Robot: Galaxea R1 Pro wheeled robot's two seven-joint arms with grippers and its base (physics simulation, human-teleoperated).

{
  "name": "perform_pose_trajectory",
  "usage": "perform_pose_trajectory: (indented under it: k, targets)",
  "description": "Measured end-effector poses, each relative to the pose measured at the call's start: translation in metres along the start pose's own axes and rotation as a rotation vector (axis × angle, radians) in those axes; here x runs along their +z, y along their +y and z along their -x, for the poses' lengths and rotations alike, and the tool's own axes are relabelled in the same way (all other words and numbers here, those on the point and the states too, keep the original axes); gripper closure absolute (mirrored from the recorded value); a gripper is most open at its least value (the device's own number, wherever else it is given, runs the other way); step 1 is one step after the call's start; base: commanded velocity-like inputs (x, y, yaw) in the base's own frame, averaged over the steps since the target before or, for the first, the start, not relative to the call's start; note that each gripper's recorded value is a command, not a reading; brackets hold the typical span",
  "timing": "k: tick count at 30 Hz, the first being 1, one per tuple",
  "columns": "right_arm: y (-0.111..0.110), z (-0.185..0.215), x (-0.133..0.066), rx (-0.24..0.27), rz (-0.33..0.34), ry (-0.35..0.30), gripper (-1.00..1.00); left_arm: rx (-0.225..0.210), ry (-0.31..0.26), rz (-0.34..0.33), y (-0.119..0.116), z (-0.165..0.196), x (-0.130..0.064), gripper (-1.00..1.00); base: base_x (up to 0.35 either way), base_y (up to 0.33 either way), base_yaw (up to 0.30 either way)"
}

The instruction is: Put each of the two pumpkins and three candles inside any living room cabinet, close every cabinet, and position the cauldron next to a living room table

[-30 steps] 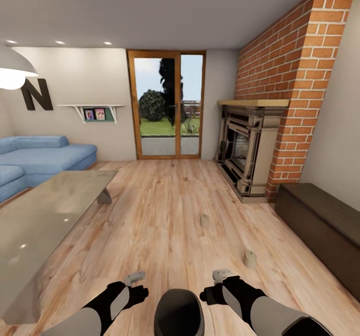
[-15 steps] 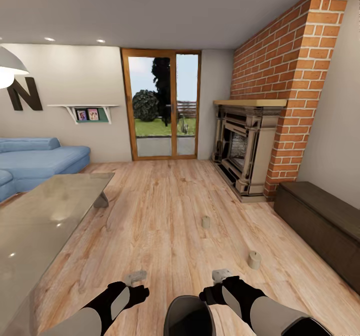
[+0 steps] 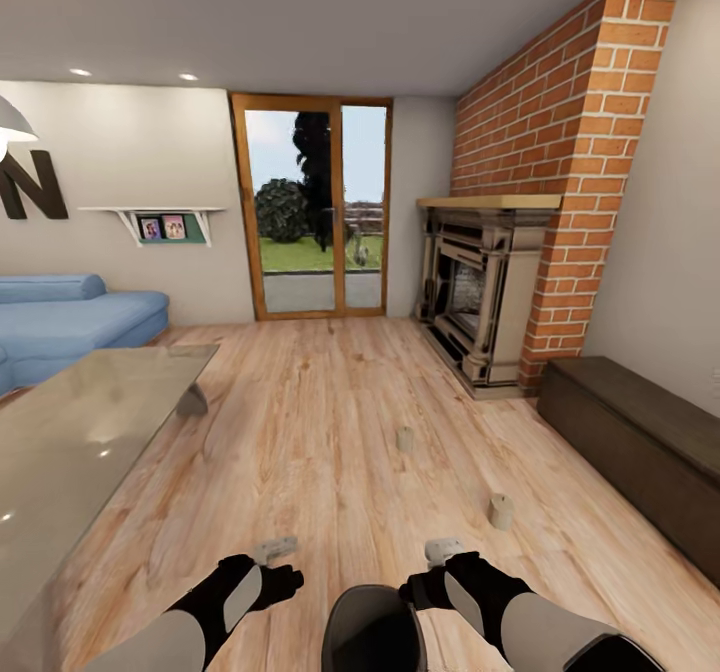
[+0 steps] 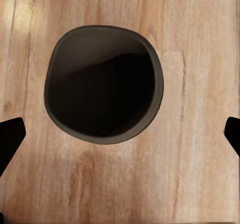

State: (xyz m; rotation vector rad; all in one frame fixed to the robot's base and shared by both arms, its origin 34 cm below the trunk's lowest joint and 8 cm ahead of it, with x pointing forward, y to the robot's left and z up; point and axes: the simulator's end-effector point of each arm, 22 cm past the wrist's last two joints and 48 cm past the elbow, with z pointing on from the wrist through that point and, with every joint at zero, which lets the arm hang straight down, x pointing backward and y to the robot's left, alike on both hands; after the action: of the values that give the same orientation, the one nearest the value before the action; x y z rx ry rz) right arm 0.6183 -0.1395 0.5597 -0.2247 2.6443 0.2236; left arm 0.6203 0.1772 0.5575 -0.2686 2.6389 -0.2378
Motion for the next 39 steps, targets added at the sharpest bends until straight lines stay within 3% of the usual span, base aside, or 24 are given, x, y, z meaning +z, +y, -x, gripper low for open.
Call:
perform_pose_trajectory:
  k: [14,31,39]
  targets:
    - [0.001,-0.006,0.020,-0.003,0.006,-0.020,-1.00,0.002,0.000,-0.008,0.003,-0.010,0.020,-1.00,0.000,0.000,-0.272]
    - [-0.002,-0.026,0.048,-0.004,0.006,-0.022,-1.00,0.001,-0.008,-0.010,0.012,-0.026,0.046,-1.00,0.000,0.000,-0.020]
    - [-0.002,-0.026,0.048,-0.004,0.006,-0.022,-1.00,0.003,-0.009,-0.008,0.012,-0.026,0.046,-1.00,0.000,0.061,0.000]
